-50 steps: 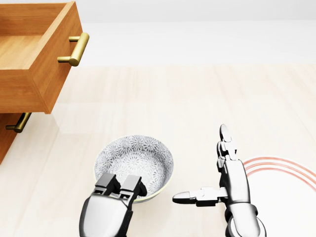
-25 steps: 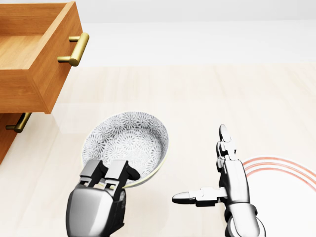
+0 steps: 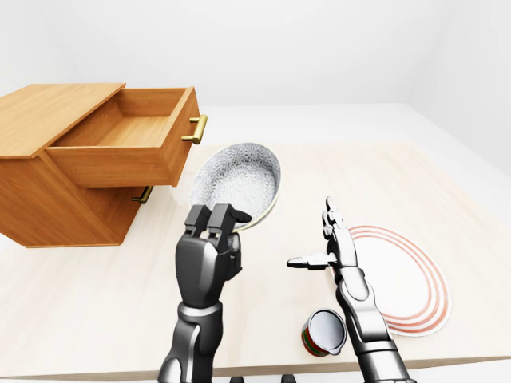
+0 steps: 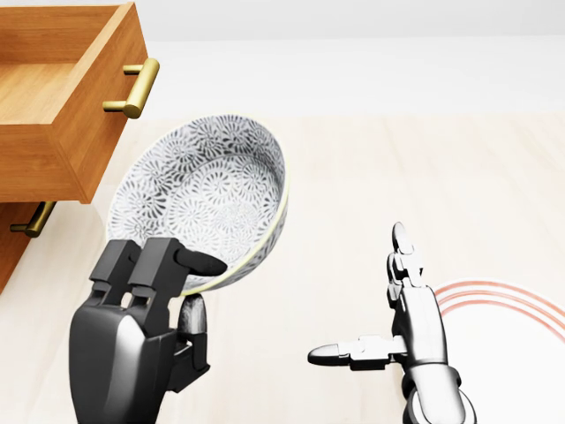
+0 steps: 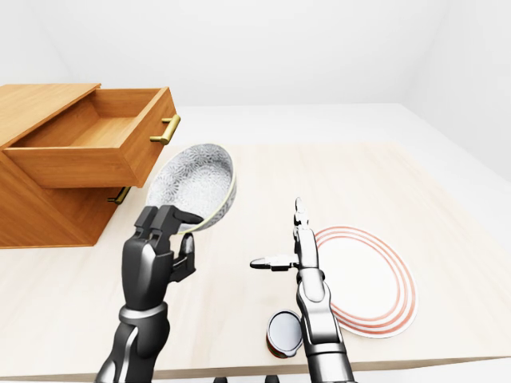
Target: Put the bowl on top of the cabinet.
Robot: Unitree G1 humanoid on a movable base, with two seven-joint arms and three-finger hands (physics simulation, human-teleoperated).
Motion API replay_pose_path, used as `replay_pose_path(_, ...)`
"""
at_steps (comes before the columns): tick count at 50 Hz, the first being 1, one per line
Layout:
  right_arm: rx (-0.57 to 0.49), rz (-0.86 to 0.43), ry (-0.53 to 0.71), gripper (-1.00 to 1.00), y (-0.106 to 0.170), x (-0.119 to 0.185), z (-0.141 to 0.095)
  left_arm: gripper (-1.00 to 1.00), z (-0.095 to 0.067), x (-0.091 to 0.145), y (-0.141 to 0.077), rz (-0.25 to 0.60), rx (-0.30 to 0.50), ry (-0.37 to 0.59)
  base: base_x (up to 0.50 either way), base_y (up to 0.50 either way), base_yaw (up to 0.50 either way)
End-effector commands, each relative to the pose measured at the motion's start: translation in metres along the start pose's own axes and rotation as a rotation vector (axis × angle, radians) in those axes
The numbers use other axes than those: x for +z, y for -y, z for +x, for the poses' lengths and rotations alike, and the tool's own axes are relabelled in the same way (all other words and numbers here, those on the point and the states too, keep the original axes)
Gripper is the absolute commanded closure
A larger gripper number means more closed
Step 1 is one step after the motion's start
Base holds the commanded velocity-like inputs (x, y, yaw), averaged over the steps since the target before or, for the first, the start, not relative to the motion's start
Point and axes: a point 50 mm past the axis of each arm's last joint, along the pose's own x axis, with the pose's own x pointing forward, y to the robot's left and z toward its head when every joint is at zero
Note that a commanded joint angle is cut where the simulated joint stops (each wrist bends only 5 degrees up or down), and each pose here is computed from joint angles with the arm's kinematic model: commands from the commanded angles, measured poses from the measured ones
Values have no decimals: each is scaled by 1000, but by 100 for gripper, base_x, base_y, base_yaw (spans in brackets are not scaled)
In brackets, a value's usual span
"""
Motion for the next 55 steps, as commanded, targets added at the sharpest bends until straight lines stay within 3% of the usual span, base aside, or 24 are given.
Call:
replay_pose_path(1, 0, -1, 1, -100, 0, 0, 0, 95, 17, 12, -24, -47, 84, 46, 0, 0, 0)
replay_pose_path(9, 2, -1, 3, -100, 0, 0, -1, 95, 30, 23, -44, -93, 118, 93, 0, 0, 0)
replay_pose_path(10, 2, 0, 3, -100, 0, 0, -1, 95, 41, 29, -56, -130, 143, 132, 0, 0, 0)
replay_pose_path(18, 3, 0, 3, -100, -1, 1, 0, 95, 57, 43, -82, -166, 195, 232, 0, 0, 0)
replay_pose_path(23, 4, -1, 3, -100, -1, 1, -1, 95, 64, 47, -90, -148, 220, 272, 0, 0, 0)
replay_pose_path(28, 4, -1, 4, -100, -1, 2, -1, 95, 74, 61, -110, -109, 262, 378, 0, 0, 0)
replay_pose_path(39, 3, -4, 7, -100, -2, 3, -2, 95, 100, 49, -140, -66, 331, 349, 0, 0, 0)
replay_pose_path(50, 7, -7, 5, -100, -3, 1, -1, 97, 122, 61, -192, 19, 454, 524, 0, 0, 0)
replay_pose_path(55, 10, -9, 4, -100, -4, 0, -1, 97, 132, 46, -201, 46, 470, 485, 0, 0, 0)
